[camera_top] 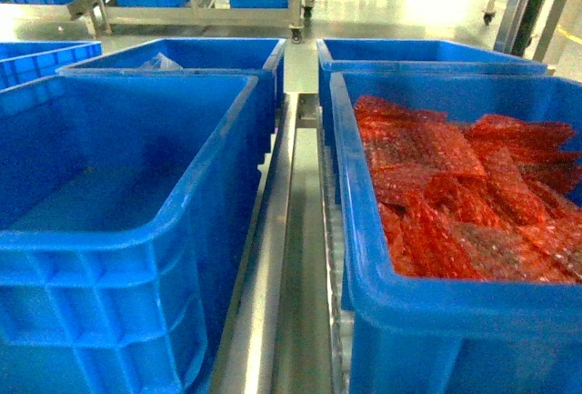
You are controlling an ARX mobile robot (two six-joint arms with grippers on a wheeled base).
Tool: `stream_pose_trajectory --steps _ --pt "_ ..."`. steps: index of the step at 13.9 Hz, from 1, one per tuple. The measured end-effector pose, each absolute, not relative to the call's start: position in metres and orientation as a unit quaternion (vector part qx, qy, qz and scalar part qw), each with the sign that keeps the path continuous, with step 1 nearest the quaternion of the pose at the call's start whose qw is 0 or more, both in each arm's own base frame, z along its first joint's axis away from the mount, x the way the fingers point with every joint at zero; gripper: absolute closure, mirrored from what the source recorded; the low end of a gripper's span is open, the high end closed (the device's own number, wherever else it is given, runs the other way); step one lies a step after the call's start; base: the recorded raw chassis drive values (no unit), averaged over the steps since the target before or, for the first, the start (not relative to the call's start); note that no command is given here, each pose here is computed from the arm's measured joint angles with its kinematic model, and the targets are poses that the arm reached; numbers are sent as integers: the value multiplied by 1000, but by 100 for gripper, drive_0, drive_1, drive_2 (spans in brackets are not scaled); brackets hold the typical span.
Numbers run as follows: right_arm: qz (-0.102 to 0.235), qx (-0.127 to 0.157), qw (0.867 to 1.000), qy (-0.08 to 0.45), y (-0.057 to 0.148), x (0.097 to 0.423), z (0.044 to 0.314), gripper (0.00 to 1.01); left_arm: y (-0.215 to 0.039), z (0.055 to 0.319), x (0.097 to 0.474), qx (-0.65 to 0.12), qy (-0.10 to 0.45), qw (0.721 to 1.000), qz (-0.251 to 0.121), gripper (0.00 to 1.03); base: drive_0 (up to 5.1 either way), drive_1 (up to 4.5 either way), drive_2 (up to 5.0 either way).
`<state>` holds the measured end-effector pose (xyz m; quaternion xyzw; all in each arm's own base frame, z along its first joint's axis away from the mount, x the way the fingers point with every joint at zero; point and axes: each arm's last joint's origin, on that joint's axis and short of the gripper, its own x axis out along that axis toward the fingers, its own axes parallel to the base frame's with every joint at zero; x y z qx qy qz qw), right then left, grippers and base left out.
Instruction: Pick blue part to blue bin on bottom shelf
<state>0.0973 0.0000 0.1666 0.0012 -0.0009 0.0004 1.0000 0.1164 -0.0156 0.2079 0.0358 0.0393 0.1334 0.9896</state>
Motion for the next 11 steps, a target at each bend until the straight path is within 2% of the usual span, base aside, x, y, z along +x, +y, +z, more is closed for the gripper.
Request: stream_pose_trajectory --steps 11 --pt "0 1 1000 -1 0 97 167 3 -16 208 117 36 40 990 134 60 2 324 -320"
